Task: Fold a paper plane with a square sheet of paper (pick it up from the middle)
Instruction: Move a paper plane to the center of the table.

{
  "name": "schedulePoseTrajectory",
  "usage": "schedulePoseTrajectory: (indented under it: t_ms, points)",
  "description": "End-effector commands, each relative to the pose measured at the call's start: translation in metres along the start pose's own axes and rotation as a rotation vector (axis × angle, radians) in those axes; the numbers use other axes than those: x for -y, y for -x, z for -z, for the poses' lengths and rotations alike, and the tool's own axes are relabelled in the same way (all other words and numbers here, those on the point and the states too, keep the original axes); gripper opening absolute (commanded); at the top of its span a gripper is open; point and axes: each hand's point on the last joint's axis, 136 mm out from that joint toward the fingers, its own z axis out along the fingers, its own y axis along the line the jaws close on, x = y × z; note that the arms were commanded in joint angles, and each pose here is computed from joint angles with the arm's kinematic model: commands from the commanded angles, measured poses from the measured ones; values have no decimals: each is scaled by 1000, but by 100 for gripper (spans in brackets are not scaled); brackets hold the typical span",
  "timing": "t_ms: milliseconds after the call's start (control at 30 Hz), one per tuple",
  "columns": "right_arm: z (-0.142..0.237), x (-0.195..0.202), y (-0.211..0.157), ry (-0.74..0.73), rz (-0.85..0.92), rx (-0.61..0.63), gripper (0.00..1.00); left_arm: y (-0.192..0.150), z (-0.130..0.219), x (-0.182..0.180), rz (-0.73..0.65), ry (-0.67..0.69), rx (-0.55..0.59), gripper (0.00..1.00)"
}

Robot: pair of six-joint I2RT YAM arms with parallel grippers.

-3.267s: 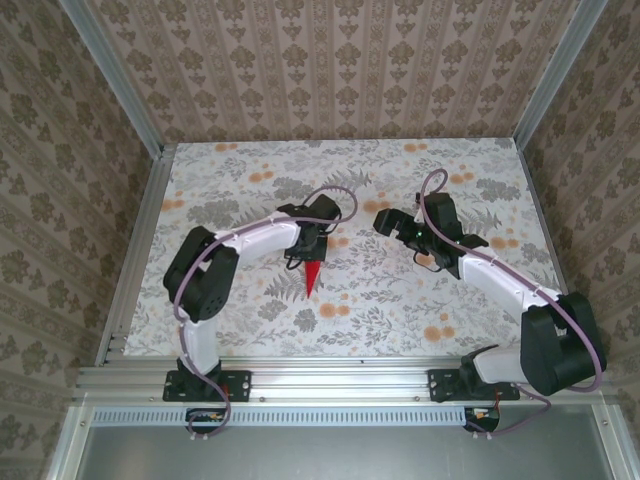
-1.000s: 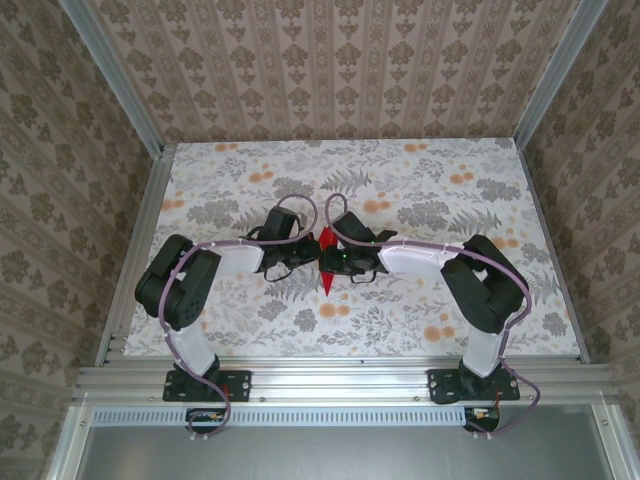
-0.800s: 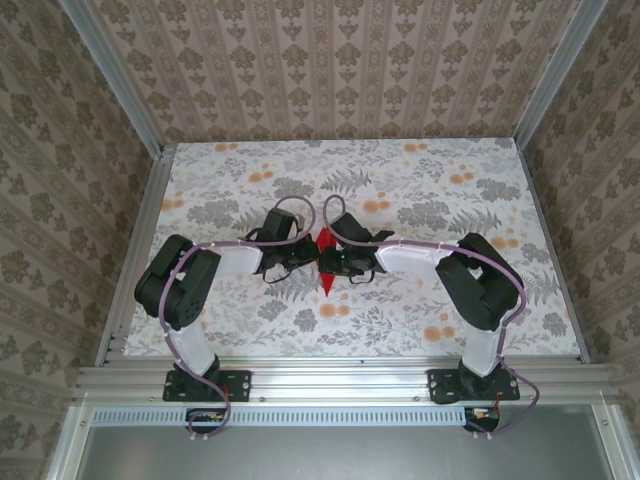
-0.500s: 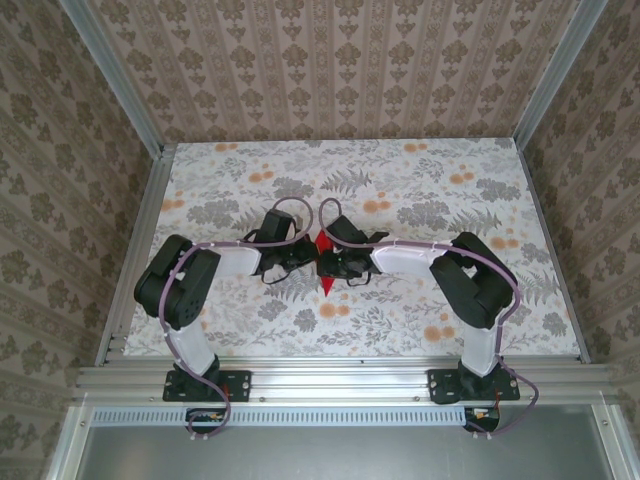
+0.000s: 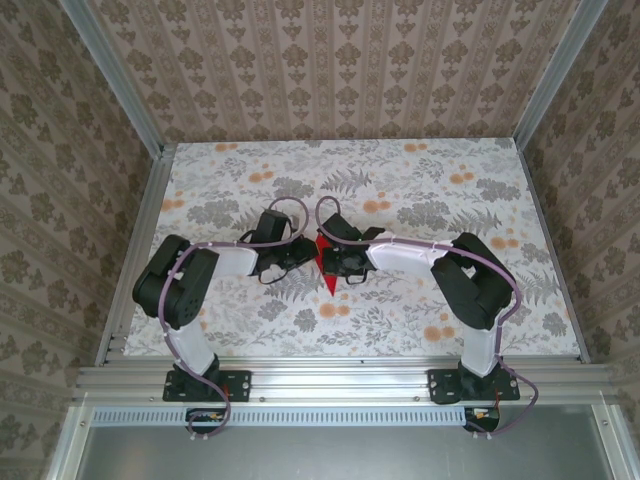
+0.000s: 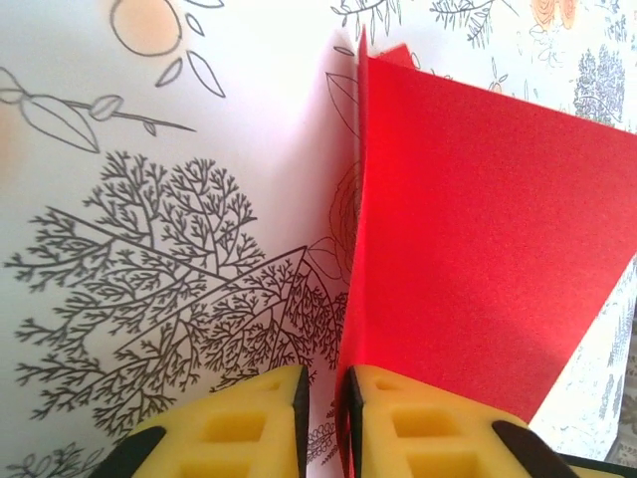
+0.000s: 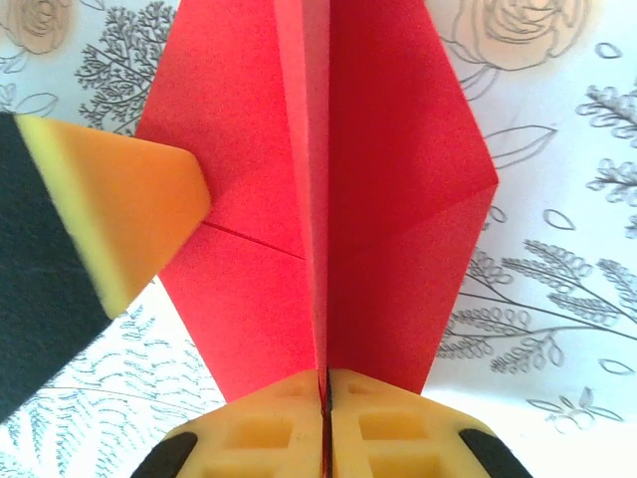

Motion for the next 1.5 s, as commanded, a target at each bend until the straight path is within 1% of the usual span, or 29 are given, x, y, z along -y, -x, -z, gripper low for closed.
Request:
schedulePoseTrajectory:
  t_ms: [0, 133, 200, 400, 600, 767, 933, 1167, 1333, 1467]
  points:
    - [5, 16, -3, -127, 50, -16, 9, 8, 15, 9, 6, -41, 29, 24]
    - [7, 19, -5, -201, 107, -38, 12, 15, 30, 4, 17, -33, 61, 28]
    - [4, 20, -6, -226, 124, -49, 13, 26, 42, -7, 38, -14, 94, 30]
    - [-5, 18, -6, -264, 160, -79, 16, 35, 67, -30, 75, 39, 146, 34]
    - [-9, 15, -6, -314, 208, -85, 21, 36, 78, -43, 87, 71, 163, 34]
    - [-14, 18, -9, -350, 230, -98, 24, 33, 79, -49, 94, 82, 163, 34]
    - [-22, 22, -14, -380, 243, -114, 22, 32, 80, -53, 97, 95, 161, 35]
    - [-24, 22, -14, -401, 260, -110, 14, 33, 83, -56, 102, 104, 165, 35]
    - [3, 6, 13, -377, 304, -23, 10, 35, 91, -58, 100, 121, 178, 35]
    - [16, -1, 38, -339, 362, 21, 9, 37, 99, -61, 102, 145, 193, 37]
